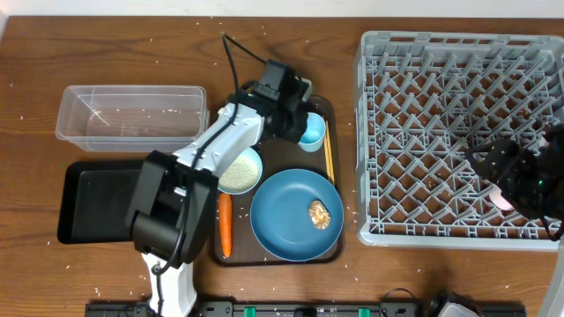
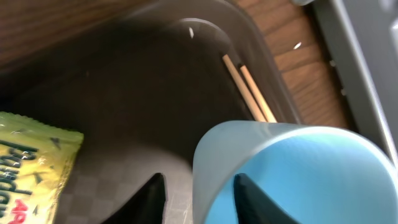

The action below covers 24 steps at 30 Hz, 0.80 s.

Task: Sort waste into correct bins and load items into the dishwasher rack
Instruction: 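Grasp the blue cup with the left gripper and lift it, then hand the blue cup from the left gripper to the right gripper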

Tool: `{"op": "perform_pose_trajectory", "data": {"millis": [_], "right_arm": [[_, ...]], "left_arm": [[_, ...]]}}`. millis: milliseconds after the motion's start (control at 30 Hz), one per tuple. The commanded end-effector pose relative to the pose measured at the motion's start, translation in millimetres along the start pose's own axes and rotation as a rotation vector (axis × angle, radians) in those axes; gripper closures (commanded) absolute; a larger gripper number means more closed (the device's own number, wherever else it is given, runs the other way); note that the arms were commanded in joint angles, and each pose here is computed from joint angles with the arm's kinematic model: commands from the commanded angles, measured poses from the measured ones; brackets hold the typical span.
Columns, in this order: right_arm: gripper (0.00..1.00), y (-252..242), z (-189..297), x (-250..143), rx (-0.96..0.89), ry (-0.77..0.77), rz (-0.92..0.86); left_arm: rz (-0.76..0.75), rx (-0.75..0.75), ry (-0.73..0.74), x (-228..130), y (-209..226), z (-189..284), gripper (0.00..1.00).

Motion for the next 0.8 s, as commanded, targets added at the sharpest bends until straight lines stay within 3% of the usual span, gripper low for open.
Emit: {"op": "perform_pose_trajectory", "data": {"millis": [0, 67, 233, 400, 633, 767], "right_arm": [[0.17, 2, 0, -1, -0.007, 0.009, 0.030], [0.17, 2, 0, -1, -0.008, 0.012, 0.032], [0.18, 2, 0, -3, -0.010, 0.023, 0.079], [0.22, 5, 0, -4, 0.031, 0.025, 0.213], [0.33, 47, 5, -13, 0.475, 0.000, 0.534], [0.34, 73, 6, -17, 0.653, -0.007, 0.622]], "left_arm": [[0.022, 0.046, -0.016, 1, 5, -1, 0.80], [0.025, 0.050, -0.015, 1, 5, -1, 0.94], [0.052, 0.025, -0.044, 8, -6, 31, 0.94], [0.024, -0.181, -0.096, 11, -37, 106, 0.93], [-0.089, -0.599, -0.161, -8, -75, 210, 0.94], [-0.144, -0.717, -0.187, -19, -86, 242, 0.94]]}}
Point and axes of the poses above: each gripper's point midway between its finger pads, its own z axis back along the fingers, its own y axis along the line the jaws close on, x = y × z, the point moved 9 cm from there along z, back along the fingers, and after that the axes turned 8 degrees about z, right-handed, at the moved point
